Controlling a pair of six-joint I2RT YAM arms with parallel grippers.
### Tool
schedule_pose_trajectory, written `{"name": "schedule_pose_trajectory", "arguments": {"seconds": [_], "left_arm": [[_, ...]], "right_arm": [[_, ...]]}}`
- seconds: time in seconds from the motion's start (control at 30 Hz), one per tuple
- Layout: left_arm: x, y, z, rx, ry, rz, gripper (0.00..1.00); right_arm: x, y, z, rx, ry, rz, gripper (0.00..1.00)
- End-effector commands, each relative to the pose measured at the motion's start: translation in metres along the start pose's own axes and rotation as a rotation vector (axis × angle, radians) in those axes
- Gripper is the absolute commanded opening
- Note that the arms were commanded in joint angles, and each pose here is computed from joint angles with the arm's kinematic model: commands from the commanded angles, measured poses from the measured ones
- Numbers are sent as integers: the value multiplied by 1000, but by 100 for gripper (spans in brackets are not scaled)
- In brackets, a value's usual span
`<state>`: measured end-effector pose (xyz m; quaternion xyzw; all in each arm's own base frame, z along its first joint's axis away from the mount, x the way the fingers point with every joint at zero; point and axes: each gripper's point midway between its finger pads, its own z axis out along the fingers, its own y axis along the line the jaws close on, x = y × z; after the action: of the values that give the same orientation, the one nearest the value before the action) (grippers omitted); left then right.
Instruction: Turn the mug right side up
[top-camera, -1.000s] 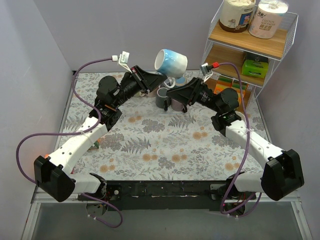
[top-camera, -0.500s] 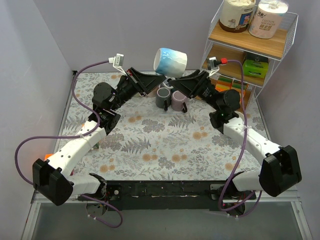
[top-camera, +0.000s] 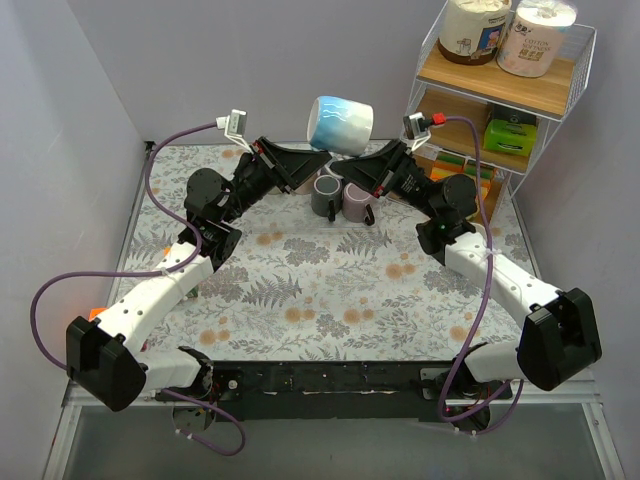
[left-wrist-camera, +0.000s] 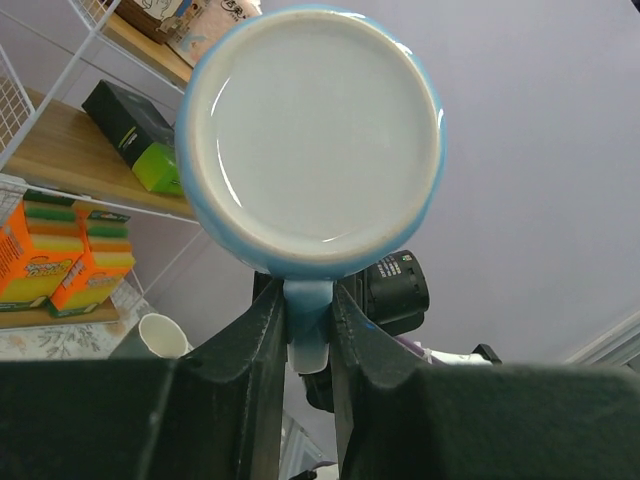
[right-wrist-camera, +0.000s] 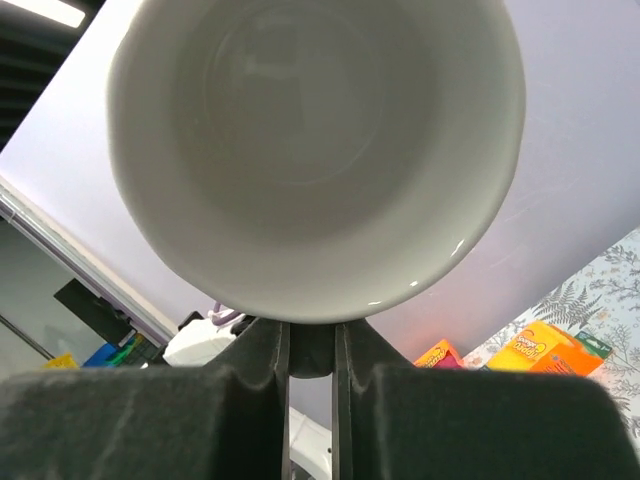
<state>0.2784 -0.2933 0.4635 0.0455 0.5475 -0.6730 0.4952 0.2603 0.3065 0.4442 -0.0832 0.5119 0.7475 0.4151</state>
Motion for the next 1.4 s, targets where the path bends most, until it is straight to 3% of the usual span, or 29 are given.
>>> {"name": "schedule_pose_trajectory", "arguments": {"seconds": [0.0, 0.13, 0.17, 0.23, 0.27, 0.6, 0.83, 1.13, 1.33, 1.37], "left_arm": [[-6, -28, -4, 80, -15, 42, 0], [-3, -21, -4, 48, 5, 55, 1], [-2, -19, -5, 42, 7, 65, 11], [-1, -15, -5, 20, 11, 73, 20], [-2, -14, -6, 10, 5, 81, 32], [3, 13, -14, -108, 9, 116, 67], [14, 79, -37, -429, 41, 147, 89], [6, 147, -93, -845, 26, 265, 98], [-10, 159, -106, -949, -9, 362, 98], [-11, 159, -106, -952, -7, 372, 98]], "right_arm": [[-9, 27, 7, -79, -2, -65, 1], [-9, 28, 8, -67, 3, -63, 1], [-11, 28, 8, -62, -3, -66, 1], [-11, 28, 9, -50, -3, -64, 1], [-13, 27, 9, -46, -8, -65, 1], [-26, 22, 6, 28, -44, -35, 1], [-40, 8, -4, 101, -80, -38, 1], [-42, -38, -52, 397, -25, -178, 1], [-23, -80, -112, 749, 100, -284, 1], [-15, -96, -136, 884, 121, -250, 1]]}}
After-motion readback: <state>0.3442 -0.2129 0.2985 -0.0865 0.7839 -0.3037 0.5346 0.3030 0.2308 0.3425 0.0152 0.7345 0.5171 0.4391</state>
